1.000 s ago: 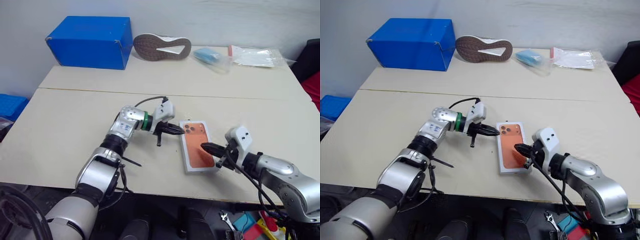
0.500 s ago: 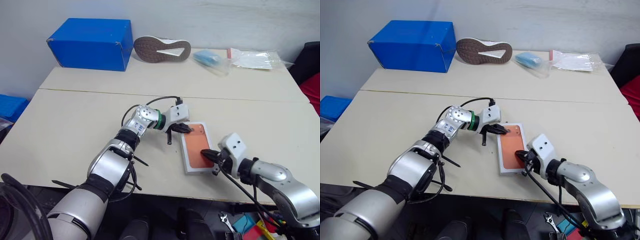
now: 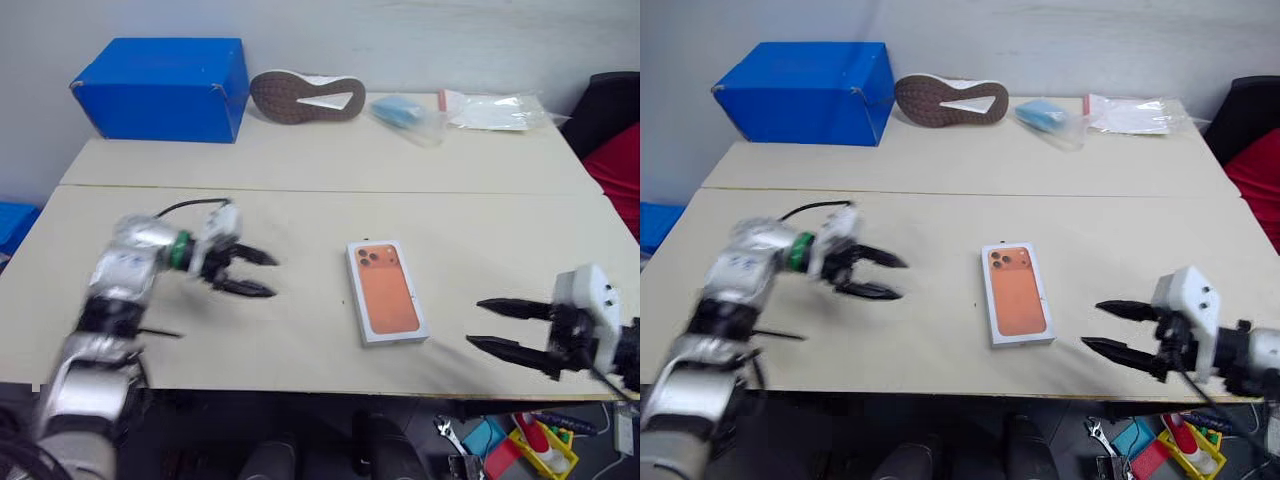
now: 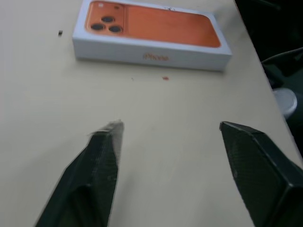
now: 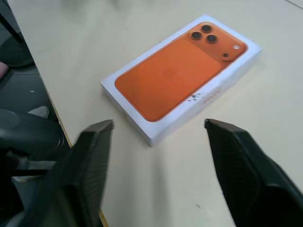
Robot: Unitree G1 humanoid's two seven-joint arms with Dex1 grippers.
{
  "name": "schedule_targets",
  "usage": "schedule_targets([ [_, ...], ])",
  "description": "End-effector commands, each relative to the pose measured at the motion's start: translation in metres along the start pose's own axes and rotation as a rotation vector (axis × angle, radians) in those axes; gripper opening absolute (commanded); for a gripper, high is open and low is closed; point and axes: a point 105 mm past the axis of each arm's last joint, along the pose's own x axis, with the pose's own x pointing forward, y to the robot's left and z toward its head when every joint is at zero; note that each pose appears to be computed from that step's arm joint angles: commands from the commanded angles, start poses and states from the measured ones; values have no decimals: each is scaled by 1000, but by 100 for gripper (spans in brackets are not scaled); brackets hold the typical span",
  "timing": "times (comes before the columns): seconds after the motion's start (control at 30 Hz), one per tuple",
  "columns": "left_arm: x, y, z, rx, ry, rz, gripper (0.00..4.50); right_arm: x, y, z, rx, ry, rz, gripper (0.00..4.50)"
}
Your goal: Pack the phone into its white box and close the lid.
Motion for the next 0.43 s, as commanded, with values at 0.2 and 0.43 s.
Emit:
schedule_targets([
  [0.2,-32,-55,9,-11,-61,137,450,-28,-29,31,-92,-22,29,445],
  [0.43,-27,-59,12,-39,-133,194,450,-22,-33,31,-95,-30,44,445],
])
